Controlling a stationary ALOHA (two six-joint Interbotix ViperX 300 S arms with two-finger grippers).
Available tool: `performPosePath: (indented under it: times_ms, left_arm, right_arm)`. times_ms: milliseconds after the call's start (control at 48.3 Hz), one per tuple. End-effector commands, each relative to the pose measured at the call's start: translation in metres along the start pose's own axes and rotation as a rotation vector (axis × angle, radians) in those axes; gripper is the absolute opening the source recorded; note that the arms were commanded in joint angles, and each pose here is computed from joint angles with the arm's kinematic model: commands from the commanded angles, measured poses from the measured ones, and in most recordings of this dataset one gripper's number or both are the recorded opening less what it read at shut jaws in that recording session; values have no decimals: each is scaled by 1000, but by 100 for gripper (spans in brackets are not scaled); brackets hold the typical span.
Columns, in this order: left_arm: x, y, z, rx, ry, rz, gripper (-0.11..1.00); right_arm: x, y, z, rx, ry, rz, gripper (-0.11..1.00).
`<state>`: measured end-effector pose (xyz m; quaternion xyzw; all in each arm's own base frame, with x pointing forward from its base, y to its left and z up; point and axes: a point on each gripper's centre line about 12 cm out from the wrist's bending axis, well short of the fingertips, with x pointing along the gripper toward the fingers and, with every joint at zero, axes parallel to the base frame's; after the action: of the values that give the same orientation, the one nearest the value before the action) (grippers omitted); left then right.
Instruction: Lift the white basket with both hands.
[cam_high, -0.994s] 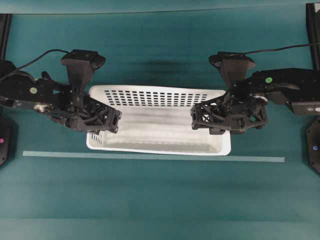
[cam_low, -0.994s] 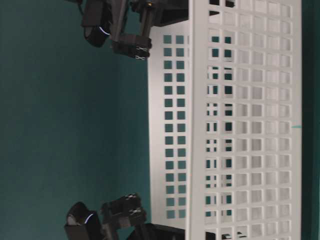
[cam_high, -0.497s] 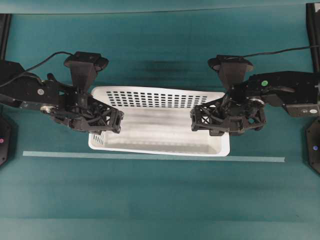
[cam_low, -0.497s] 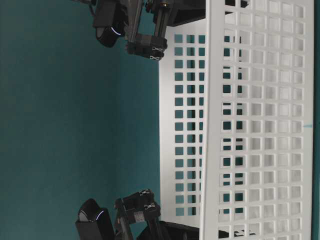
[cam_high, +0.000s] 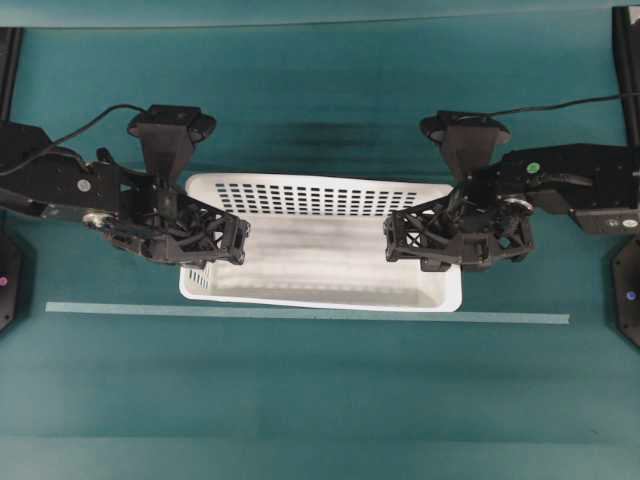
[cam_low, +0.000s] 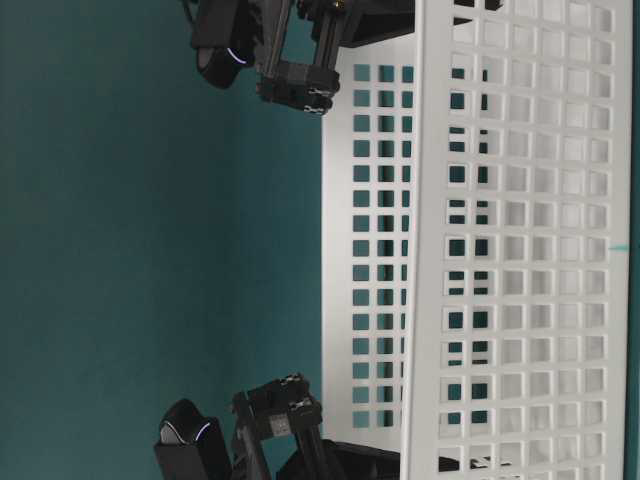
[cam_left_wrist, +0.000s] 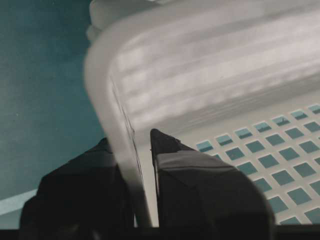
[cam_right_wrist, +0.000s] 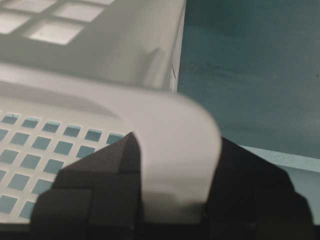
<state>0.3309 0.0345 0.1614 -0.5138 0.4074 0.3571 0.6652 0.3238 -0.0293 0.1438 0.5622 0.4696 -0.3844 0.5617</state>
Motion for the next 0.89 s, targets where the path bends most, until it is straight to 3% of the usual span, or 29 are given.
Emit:
performPosePath:
  times_ms: [0,207,497,766,869]
  left_arm:
    - [4,-11,-3,16,-6,-40,3]
    - [5,-9,-6,12,-1,-36,3]
    - [7,-6,-6,10,1,-28,1]
    - [7,-9,-8,21,-11,-82,1]
    - [6,-10,-9,32,-11,-86,1]
  right_arm:
    - [11,4,-7,-41,11,-6,18]
    - [11,5,-7,-39,11,2,18]
    - [11,10,-1,-99,-11,53,18]
    - [11,11,3,-94,-26,79,19]
    - [11,11,4,-94,-31,89,27]
